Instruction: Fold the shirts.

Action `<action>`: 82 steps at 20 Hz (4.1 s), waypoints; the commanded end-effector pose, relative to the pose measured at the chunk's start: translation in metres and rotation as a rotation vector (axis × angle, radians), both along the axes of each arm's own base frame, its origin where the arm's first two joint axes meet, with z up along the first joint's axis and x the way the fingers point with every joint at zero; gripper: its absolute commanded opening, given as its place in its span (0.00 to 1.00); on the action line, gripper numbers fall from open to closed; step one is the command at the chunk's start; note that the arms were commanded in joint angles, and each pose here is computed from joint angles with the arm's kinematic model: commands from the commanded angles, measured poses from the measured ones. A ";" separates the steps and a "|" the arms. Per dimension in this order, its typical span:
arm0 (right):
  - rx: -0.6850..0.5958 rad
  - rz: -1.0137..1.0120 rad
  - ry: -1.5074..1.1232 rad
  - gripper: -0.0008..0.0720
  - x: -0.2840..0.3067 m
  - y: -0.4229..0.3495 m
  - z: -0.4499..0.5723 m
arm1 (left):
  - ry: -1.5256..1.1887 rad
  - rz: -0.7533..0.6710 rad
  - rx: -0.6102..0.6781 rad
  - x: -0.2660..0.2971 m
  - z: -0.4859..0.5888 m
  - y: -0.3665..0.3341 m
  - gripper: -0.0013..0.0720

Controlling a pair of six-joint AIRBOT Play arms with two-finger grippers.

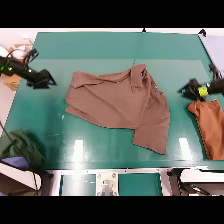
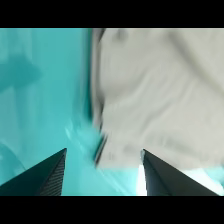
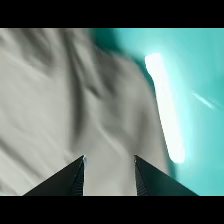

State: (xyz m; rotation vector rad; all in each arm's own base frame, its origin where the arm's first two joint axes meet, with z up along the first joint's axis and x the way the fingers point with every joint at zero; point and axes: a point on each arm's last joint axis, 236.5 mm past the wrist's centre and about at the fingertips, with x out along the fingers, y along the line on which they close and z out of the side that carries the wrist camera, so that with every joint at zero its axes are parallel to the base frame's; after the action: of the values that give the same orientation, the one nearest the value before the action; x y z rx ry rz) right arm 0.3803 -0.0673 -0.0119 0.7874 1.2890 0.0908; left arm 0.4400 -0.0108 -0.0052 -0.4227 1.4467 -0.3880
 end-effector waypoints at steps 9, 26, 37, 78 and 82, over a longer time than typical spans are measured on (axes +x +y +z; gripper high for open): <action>0.196 -0.054 0.121 0.51 -0.060 0.042 -0.103 | 0.248 0.000 -0.091 -0.084 -0.064 -0.010 0.76; 0.072 -0.113 0.083 0.04 -0.057 -0.023 -0.083 | 0.288 0.016 -0.286 -0.111 -0.098 -0.103 0.76; 0.151 -0.127 0.042 0.04 -0.046 -0.009 -0.069 | 0.227 -0.045 -0.272 -0.111 -0.108 -0.141 0.06; 0.034 -0.170 -0.647 0.04 0.147 0.040 0.075 | -0.630 0.098 0.057 0.110 0.066 -0.069 0.06; 0.164 -0.141 -0.589 0.04 0.197 0.040 0.056 | -0.679 0.136 0.057 0.146 0.065 -0.064 0.06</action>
State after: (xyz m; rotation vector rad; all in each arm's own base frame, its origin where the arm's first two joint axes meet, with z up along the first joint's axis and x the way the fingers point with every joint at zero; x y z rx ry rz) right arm 0.5470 -0.0338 0.0807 0.8266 0.5906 0.2505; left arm 0.5585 -0.0800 0.0742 -0.2788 0.7964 -0.3626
